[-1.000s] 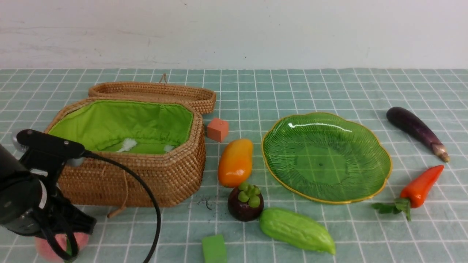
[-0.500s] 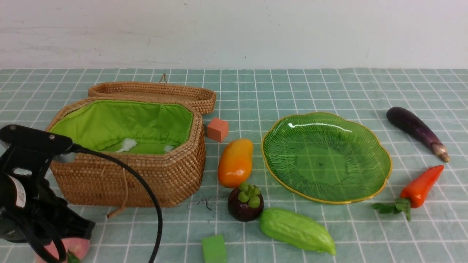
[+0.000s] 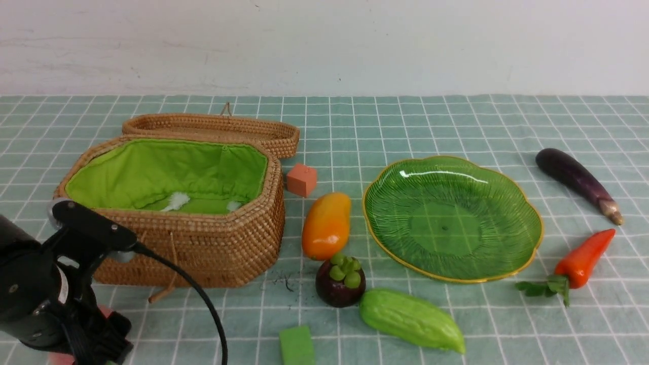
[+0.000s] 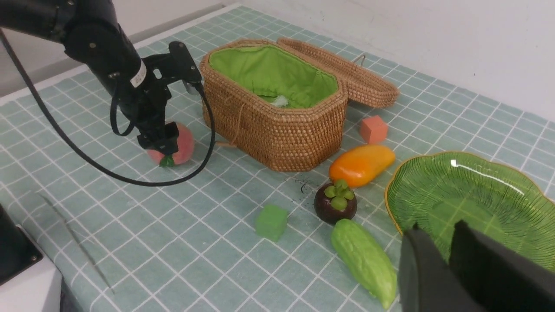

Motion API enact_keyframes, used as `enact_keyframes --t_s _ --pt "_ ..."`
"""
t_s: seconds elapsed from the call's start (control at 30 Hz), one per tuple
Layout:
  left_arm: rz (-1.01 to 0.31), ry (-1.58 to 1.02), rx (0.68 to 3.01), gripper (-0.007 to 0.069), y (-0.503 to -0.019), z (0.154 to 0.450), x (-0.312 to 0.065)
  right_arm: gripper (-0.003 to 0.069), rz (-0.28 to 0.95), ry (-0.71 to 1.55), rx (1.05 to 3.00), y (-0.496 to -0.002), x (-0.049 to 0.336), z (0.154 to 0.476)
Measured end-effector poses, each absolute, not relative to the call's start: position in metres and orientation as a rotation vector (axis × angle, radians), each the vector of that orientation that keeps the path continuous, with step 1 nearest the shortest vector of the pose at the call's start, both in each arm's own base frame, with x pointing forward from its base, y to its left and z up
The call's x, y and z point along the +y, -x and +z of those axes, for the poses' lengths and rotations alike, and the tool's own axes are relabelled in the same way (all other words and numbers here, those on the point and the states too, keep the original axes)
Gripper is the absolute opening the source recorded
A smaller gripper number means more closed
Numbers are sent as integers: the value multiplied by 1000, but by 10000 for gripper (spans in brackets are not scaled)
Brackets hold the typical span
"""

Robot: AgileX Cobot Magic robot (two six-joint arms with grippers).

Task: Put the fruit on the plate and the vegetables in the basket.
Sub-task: Use the left arm to grab a peach and put it into the right plate

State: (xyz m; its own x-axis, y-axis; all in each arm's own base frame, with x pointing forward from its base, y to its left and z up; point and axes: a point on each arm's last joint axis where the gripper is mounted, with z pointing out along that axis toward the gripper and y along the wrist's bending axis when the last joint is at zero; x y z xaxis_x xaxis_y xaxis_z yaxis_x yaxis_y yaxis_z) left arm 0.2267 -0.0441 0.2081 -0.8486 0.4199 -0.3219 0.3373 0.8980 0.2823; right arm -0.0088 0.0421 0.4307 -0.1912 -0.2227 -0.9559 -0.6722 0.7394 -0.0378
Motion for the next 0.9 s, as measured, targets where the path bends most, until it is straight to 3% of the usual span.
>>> enact_keyframes --t_s 0.3,0.57,0.9 --pt "367 -670 2669 584 -242 190 -46 122 476 722 1776 10 42 429" --pt "366 -576 2655 584 -247 191 -46 120 477 729 1785 10 43 428" --pt "339 -449 2569 578 -231 221 -40 122 477 729 1785 10 43 428"
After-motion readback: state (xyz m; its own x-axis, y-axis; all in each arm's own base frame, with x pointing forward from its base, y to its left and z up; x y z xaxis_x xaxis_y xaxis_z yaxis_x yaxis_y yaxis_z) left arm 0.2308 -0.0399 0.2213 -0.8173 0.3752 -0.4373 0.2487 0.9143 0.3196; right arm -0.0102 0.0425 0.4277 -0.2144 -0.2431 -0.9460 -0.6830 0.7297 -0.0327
